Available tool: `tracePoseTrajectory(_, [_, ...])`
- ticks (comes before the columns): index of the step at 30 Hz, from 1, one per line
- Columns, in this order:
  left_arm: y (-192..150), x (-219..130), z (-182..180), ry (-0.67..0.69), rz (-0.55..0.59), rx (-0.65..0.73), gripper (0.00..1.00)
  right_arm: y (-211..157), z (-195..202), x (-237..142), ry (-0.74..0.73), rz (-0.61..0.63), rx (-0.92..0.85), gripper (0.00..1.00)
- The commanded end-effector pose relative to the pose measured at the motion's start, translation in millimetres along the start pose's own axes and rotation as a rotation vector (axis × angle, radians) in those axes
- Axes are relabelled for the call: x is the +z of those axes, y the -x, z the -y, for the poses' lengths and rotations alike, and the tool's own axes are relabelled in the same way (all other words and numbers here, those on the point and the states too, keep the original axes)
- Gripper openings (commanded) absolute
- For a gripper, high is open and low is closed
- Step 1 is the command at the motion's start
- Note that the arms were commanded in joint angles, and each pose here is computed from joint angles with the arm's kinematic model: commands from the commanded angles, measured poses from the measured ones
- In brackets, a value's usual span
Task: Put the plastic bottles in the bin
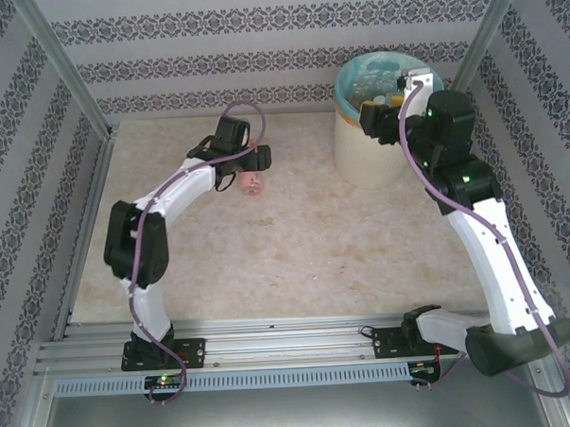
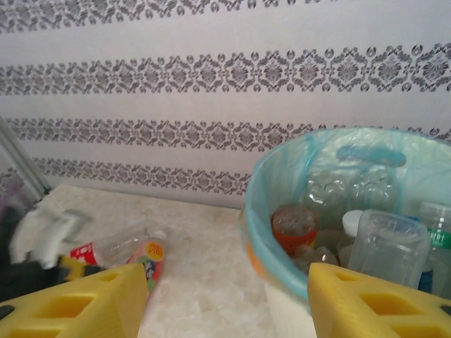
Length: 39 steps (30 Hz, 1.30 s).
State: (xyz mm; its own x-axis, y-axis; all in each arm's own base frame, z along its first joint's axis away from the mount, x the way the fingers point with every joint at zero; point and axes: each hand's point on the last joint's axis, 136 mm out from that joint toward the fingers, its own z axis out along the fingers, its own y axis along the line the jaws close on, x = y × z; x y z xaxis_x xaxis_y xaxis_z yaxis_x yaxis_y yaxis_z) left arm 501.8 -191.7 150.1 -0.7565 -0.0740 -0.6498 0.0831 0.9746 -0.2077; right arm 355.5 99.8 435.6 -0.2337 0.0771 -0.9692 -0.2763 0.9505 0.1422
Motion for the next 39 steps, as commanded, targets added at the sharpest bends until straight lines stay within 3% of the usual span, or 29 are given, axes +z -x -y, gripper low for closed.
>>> tracePoseTrajectory(1, [-17, 17, -12, 0.050, -0.118, -0.037, 0.93, -5, -3, -18, -0.015, 0.015, -0.015, 0.62])
tracePoseTrajectory(14, [-54, 70, -30, 0.095, -0.252, -0.033, 0.90, -9, -6, -30, -0.011, 0.043, -0.024, 0.63])
tracePoseTrajectory(24, [-77, 78, -32, 0.047, -0.310, -0.033, 0.74, -11, -11, -28, 0.000, 0.038, -0.031, 0.62])
tracePoseTrajectory(31, [-68, 67, -26, 0.010, -0.279, -0.027, 0.66, -10, -11, -31, -0.007, 0.047, -0.033, 0.62])
tracePoseTrajectory(39, [-55, 28, -6, -0.111, -0.185, -0.033, 0.61, -9, -15, -33, -0.005, 0.062, -0.030, 0.62])
